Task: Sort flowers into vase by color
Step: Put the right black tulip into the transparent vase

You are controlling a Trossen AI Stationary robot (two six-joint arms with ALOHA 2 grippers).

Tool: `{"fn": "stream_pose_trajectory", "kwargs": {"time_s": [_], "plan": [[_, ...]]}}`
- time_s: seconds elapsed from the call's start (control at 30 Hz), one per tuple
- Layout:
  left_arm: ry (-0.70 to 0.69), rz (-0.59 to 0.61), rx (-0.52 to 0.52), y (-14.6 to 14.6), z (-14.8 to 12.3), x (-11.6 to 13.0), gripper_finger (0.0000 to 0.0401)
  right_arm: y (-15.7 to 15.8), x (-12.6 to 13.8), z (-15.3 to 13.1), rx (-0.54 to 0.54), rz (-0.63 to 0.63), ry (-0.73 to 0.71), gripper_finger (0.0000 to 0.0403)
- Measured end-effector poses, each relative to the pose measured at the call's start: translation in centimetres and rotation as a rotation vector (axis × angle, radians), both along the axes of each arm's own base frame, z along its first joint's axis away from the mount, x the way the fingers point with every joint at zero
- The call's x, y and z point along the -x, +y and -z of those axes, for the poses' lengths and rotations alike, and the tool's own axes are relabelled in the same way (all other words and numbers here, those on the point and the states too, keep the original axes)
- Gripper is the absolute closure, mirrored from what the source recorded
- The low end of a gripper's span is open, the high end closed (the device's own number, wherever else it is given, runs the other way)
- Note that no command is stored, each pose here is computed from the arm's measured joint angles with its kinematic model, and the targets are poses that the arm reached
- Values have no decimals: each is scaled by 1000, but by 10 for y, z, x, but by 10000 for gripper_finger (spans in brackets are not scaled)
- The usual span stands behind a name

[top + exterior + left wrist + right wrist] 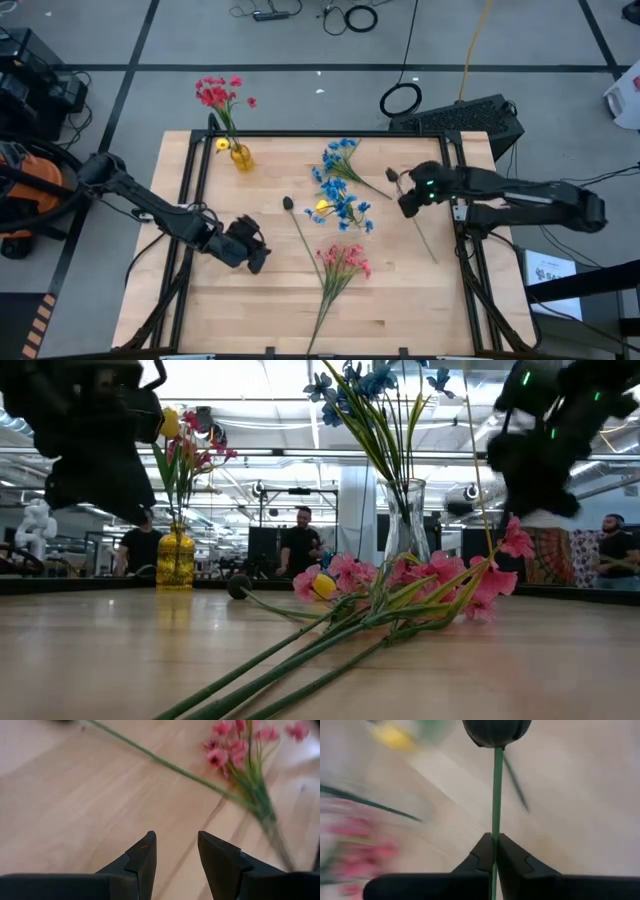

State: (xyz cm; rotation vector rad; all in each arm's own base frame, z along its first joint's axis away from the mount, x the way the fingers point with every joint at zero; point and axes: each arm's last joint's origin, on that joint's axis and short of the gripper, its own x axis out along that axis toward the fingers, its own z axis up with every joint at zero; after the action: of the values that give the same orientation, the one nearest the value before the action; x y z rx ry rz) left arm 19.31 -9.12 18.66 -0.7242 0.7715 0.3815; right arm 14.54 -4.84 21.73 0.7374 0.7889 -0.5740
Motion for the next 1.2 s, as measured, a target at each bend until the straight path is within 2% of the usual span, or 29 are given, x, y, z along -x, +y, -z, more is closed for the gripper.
{"fn": "stream_pose_trajectory", "kwargs": {"time_s": [0.1, 0.23, 0.33, 0.43, 0.53, 0.73, 0.87, 1.2], "plan": [[19, 94, -89, -1, 3, -1, 251, 4, 8, -31, 150, -105, -161, 401], [29, 179, -191, -1, 5, -3, 251, 8, 20, -53, 264, -161, -253, 401], [-8, 164, -219, -2, 5, -7, 251, 9, 20, -62, 288, -165, -352, 402], [-54, 146, -247, -2, 2, -10, 251, 10, 13, -76, 340, -279, -509, 402], [-97, 151, -274, -3, -1, -13, 251, 11, 7, -94, 414, -355, -707, 402], [-107, 149, -297, -3, -1, -14, 251, 12, 4, -123, 593, -407, -975, 403], [-109, 141, -306, -2, -1, -14, 251, 10, -3, -131, 660, -416, -1069, 403], [-112, 133, -309, -2, -2, -14, 251, 1, -39, -121, 640, -497, -1088, 403]]}}
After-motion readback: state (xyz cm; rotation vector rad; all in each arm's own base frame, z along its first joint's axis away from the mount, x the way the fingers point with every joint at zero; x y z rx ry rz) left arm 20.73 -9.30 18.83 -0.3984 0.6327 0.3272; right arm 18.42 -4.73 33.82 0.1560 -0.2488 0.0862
